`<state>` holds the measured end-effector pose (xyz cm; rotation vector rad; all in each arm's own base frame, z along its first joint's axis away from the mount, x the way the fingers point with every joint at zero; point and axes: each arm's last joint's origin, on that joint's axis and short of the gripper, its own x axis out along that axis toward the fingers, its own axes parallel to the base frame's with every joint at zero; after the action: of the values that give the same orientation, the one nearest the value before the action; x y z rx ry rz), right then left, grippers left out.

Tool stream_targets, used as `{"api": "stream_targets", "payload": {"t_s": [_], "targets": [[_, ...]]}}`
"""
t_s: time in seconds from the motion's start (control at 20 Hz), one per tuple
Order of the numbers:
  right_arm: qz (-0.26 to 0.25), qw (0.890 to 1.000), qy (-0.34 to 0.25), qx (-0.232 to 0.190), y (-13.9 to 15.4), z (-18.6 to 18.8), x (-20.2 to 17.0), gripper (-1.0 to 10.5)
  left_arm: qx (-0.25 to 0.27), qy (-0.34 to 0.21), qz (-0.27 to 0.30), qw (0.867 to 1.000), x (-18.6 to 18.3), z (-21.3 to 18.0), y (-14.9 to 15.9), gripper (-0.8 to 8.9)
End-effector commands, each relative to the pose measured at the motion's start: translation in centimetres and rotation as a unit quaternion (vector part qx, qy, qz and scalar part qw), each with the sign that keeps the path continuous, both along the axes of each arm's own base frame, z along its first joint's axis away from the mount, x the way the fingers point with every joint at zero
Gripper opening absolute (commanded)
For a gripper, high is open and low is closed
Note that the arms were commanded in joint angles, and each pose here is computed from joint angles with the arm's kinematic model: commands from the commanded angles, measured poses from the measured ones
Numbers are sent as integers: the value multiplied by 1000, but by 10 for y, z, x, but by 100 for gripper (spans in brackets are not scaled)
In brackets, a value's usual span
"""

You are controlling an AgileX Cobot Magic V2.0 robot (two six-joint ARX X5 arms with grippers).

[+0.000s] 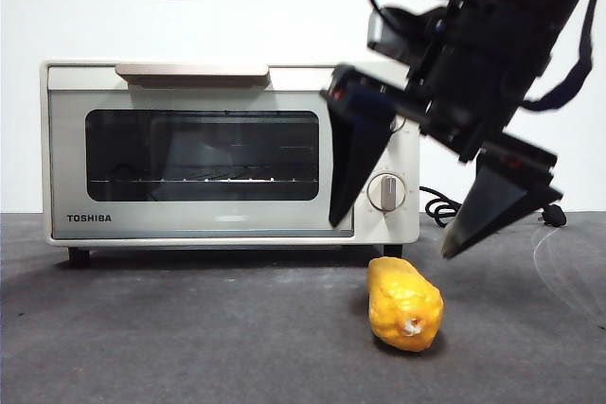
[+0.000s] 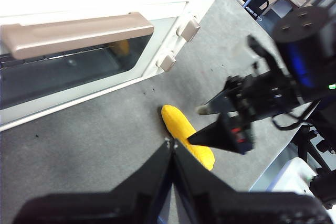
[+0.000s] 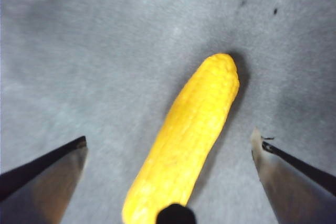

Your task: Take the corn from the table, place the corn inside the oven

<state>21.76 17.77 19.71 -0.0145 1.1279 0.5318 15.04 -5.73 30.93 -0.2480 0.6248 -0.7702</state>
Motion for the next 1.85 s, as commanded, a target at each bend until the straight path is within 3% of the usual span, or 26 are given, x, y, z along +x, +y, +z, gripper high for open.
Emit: {"api": "stream_targets", "payload": {"t_s": [0.05, 0.2, 0.25, 0.4, 0.55, 0.6, 0.9, 1.1, 1.35, 1.5, 1.85], "targets": [[-6, 1000, 12, -5, 4, -10, 4, 563, -1, -1, -1, 1000, 0, 1, -1, -5], [-5, 1000, 27, -15, 7, -22, 8, 555, -1, -1, -1, 1000, 0, 1, -1, -5], [-3, 999, 34, -16, 8, -25, 8, 502, -1, -1, -1, 1000, 0, 1, -1, -5], [11, 998, 59, -3, 10, -31, 8, 295, -1, -1, -1, 1000, 0, 1, -1, -5], [24, 997, 66, 9, 12, -30, 6, 17, 0, 1, -1, 1000, 2, 0, -1, -5], [32, 997, 68, 15, 14, -28, 5, -18, -1, 0, -1, 1000, 4, 0, -2, -5], [103, 993, 44, 33, 41, 11, -15, -14, -27, -39, 7, 999, 30, 2, -9, -5], [158, 985, -21, 69, 58, 65, -38, -14, -47, -80, 12, 996, 52, 3, -15, -5], [145, 981, -112, 66, 51, 119, -61, -14, -28, -116, 78, 990, 66, 2, -15, -5], [141, 974, -149, 100, 37, 145, -72, -12, -18, -125, 110, 986, 72, 1, -15, -6], [119, 959, -212, 147, 3, 189, -94, -12, -4, -97, 85, 992, 88, 7, -20, -6]]}}
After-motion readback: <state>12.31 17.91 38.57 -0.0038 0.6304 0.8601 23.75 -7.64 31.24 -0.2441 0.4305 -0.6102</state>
